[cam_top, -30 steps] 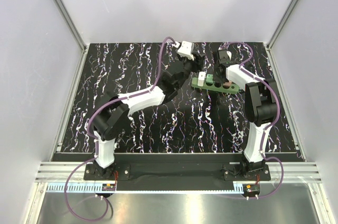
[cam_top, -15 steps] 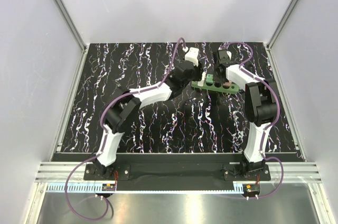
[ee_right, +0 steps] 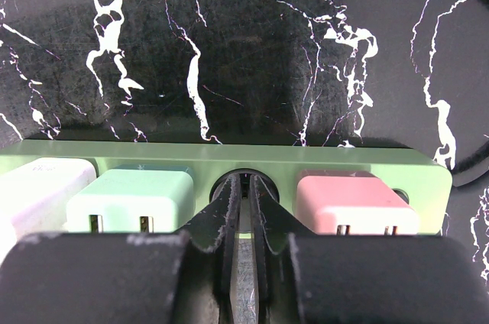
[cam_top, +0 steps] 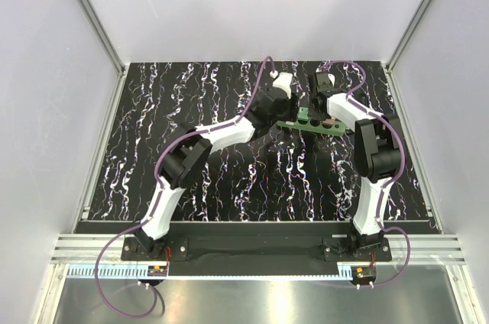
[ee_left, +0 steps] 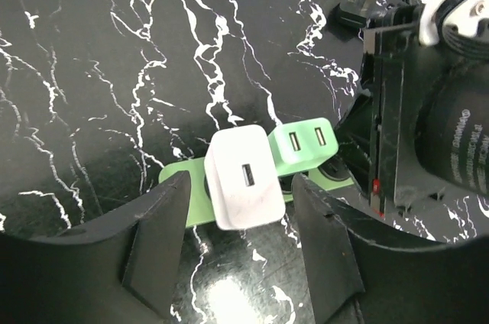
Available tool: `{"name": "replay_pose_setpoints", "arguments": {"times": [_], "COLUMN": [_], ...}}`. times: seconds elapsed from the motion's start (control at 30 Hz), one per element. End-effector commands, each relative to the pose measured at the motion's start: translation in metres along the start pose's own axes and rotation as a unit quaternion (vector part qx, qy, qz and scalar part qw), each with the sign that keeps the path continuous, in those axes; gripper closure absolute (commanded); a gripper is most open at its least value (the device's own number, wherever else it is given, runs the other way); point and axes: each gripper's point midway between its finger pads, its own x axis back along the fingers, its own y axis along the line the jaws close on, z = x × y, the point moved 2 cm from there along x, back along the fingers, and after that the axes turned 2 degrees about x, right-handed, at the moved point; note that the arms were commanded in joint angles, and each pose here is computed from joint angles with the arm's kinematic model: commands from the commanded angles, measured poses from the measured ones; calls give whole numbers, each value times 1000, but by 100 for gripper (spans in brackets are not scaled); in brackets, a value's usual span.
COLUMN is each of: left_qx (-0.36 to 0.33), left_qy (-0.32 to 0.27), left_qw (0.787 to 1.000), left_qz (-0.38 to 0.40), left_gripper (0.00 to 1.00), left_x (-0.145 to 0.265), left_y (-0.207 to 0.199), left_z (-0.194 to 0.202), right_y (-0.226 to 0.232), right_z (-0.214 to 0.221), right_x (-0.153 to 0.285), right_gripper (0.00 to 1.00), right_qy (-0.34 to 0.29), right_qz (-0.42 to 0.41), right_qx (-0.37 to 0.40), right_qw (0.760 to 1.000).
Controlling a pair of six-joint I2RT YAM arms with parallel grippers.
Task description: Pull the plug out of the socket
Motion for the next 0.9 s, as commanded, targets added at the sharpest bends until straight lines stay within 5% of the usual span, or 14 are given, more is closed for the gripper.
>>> {"name": "replay_pose_setpoints", "arguments": {"times": [0.0, 0.43, 0.6, 0.73, 0.87], "left_qx": [11, 10, 9, 12, 26], "left_qy": [-4, 31, 32, 6, -79], "left_qw": [1000, 999, 999, 1000, 996], "left_qz": [16, 0, -10, -4, 35], "left_gripper": [41, 44, 64, 100, 100], "left_x": [-6, -19, -22, -18, 11], "left_y": [-12, -11, -8, -14, -30], "left_z": [-14, 2, 2, -15, -41], "right_y": [6, 8, 8, 8, 8], "right_z": [78, 78, 77, 78, 78], "right_x": [-15, -16, -16, -16, -16], "right_gripper": [87, 86, 86, 86, 86], "right_qy": [133, 137, 139, 141, 143], "right_qz": [-13, -16, -17, -19, -19], "right_qx": [34, 39, 39, 40, 41], "right_qw": [990, 990, 989, 989, 989]}}
